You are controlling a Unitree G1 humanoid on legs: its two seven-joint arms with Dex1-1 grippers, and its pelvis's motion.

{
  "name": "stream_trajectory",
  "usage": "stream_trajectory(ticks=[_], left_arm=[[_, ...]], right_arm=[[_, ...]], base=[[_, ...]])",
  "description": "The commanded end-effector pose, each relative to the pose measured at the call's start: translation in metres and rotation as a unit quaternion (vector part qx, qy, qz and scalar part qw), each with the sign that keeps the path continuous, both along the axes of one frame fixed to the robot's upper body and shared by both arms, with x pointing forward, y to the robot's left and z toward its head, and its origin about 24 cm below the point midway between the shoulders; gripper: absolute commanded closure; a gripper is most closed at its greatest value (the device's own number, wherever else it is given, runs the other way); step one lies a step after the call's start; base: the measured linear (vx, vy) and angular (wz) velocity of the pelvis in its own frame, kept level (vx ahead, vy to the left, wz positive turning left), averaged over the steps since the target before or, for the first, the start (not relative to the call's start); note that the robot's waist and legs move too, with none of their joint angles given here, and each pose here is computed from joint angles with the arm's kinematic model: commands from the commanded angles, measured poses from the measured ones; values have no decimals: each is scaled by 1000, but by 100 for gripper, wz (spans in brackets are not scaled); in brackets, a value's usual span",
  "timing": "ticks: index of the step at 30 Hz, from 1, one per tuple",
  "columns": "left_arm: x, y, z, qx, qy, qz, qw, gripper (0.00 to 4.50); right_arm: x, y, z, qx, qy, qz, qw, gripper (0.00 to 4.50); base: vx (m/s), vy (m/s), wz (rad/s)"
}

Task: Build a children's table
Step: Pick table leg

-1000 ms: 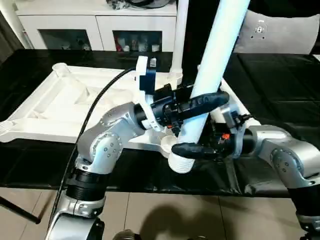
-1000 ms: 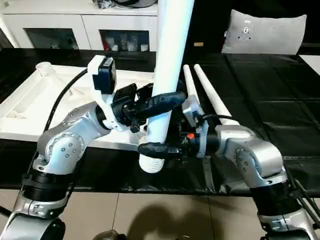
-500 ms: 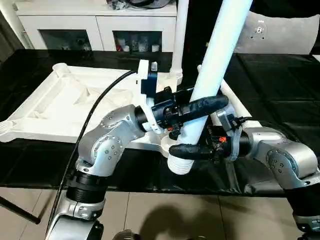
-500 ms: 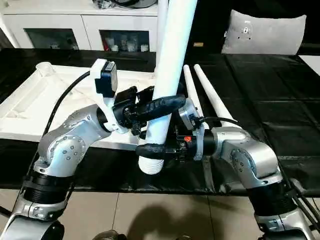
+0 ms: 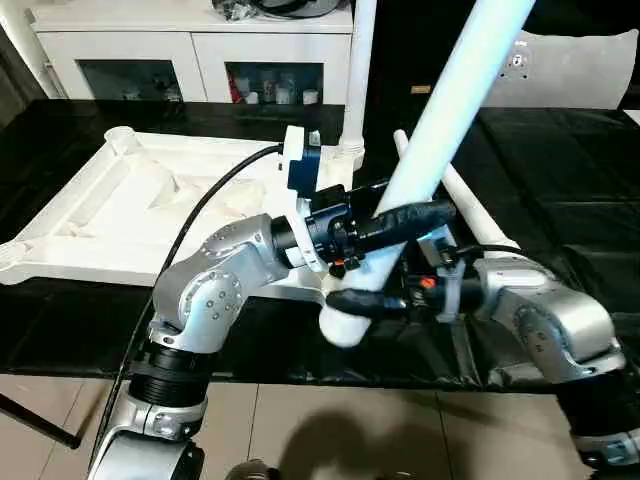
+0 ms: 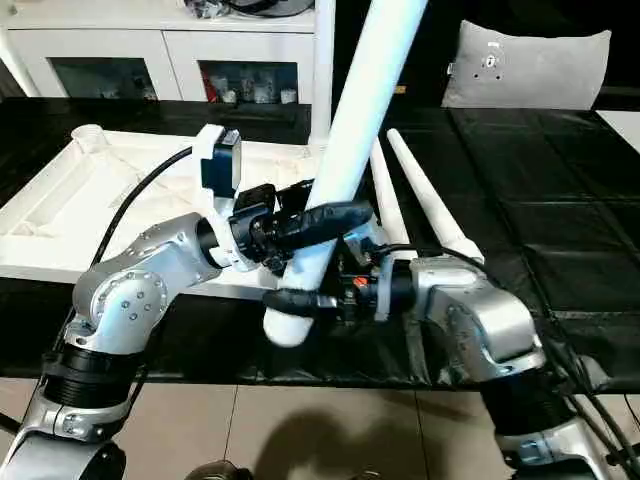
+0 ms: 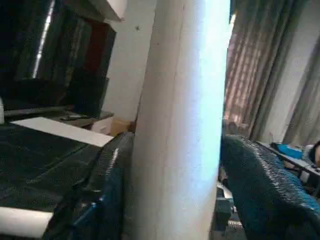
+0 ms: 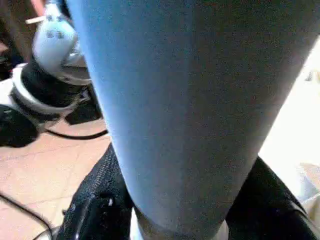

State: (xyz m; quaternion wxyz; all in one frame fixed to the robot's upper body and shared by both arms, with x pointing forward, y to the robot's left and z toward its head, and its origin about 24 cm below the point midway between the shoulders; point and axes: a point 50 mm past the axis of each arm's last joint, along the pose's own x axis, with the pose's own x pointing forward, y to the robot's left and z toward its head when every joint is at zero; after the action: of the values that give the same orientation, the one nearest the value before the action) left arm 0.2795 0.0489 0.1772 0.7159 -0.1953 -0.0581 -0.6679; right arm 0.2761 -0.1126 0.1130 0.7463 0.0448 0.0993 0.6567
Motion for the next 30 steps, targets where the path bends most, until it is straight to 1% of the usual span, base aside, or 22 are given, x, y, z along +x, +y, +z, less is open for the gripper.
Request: stream_trajectory(ticks=[1,3,4,5,6,9,11,13,14,15,20,21,22,23,24,25,26,27,28,29,30], left_arm=[[-21,-25,17,-25,-41,-73,996,123],[-21,-26,21,-48,-36,-67,996,114],[-20,-26,24,-60,-31,-63,996,102],[-19,-25,26,-72,-26,-60,995,102],[-18,-24,27,-80,-22,-59,995,90],[-8,-16,32,-135,15,-20,991,90],[3,-5,30,-161,41,36,986,90],[6,0,28,-168,51,54,983,90],[8,8,25,-167,60,76,981,90],[9,20,20,-163,69,103,979,90],[8,40,5,-130,87,161,974,90],[8,45,0,-115,90,182,972,90],[8,51,-5,-97,94,206,969,90],[8,56,-11,-75,99,229,965,90],[9,64,-19,-28,87,280,955,90],[9,69,-25,6,81,311,947,90],[9,70,-27,16,81,319,944,90],[9,73,-32,34,87,337,937,90],[9,76,-34,36,89,353,931,90],[8,81,-38,32,98,391,915,90],[8,83,-39,27,105,403,909,90]], right_arm=[[8,2,-13,-33,17,-50,998,256],[10,3,-15,-34,22,-66,997,256],[11,2,-15,-33,25,-71,997,256],[10,2,-15,-25,29,-74,997,256],[10,2,-15,-20,31,-76,996,256],[5,0,-10,14,43,-77,996,256],[1,-6,-3,48,37,-93,994,256],[-2,-8,-1,63,36,-97,993,257],[-6,-13,-1,70,35,-107,991,258],[-12,-18,-1,76,34,-118,989,259],[-18,-27,-3,83,32,-187,978,259],[-20,-30,-2,89,18,-206,974,259],[-21,-33,-1,98,13,-230,968,259],[-22,-36,0,104,7,-264,959,259],[-22,-39,1,108,-1,-300,948,259],[-22,-40,2,107,-7,-321,941,259],[-22,-39,2,105,-9,-325,940,259],[-21,-39,0,96,-13,-351,931,259],[-20,-39,-2,88,-19,-371,924,259],[-18,-40,-6,75,-29,-406,911,260],[-17,-40,-7,73,-32,-412,908,260]], base=[[0,0,0],[0,0,0],[0,0,0],[0,0,0],[0,0,0],[0,0,0],[0,0,0],[0,0,0],[0,0,0],[0,0,0],[0,0,0],[0,0,0],[0,0,0],[0,0,0],[0,0,0],[0,0,0],[0,0,0],[0,0,0],[0,0,0],[0,0,0],[0,0,0]])
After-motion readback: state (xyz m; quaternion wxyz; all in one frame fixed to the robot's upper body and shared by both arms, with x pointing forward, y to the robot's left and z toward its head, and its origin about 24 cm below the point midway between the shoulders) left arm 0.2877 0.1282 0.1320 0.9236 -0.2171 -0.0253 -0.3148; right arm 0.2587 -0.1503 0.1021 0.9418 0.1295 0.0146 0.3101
